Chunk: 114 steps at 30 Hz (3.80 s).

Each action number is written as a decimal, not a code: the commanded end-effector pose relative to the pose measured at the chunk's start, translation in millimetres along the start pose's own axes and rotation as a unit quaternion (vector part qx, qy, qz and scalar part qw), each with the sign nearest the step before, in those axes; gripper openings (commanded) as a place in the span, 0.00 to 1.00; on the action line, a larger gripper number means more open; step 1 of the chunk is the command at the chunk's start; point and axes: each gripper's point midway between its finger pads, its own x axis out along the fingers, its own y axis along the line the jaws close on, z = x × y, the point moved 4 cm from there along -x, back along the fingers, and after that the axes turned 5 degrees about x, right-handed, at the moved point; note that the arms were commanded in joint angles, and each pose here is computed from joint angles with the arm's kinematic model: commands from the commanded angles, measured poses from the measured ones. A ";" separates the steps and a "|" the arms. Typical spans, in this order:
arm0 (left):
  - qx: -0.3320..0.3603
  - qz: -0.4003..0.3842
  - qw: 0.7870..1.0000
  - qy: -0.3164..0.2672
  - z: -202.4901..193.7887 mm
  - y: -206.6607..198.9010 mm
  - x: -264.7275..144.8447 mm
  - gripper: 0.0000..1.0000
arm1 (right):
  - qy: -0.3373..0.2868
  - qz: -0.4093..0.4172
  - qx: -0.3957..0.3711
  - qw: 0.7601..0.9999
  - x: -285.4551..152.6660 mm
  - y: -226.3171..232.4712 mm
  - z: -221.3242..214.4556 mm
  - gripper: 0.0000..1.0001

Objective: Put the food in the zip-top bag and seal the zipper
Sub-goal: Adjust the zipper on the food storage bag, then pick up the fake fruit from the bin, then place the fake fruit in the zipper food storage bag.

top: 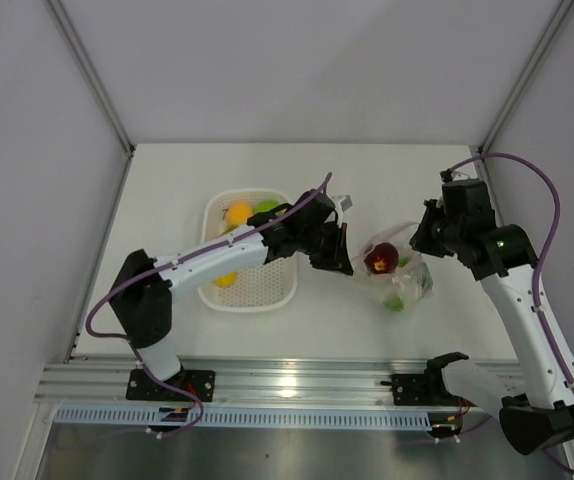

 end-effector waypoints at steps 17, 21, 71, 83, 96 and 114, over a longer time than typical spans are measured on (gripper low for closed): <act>0.051 0.015 0.994 -0.099 29.8 -1.0 -46.2 0.15 | -0.037 0.062 0.002 0.997 -25.3 12.0 6.2 0.00; 0.081 0.061 0.982 -0.159 39.7 -0.5 -90.4 0.49 | -0.034 0.059 0.000 0.998 -22.8 10.8 5.4 0.00; -0.466 0.549 0.680 -0.140 -56.2 269.3 -112.2 0.95 | 0.000 0.081 -0.023 0.996 -0.7 18.0 -6.6 0.00; -0.460 0.545 0.686 -0.142 -57.6 282.6 -95.3 0.46 | -0.004 0.078 -0.024 0.997 -3.6 16.5 -5.6 0.00; -0.375 0.452 0.790 -0.178 -26.9 191.8 -113.8 0.01 | 0.004 0.064 -0.019 0.998 0.6 19.4 2.3 0.00; 0.003 -0.185 0.962 -0.202 50.4 -71.1 -113.0 0.01 | 0.027 0.101 -0.023 0.994 -22.5 39.0 6.1 0.00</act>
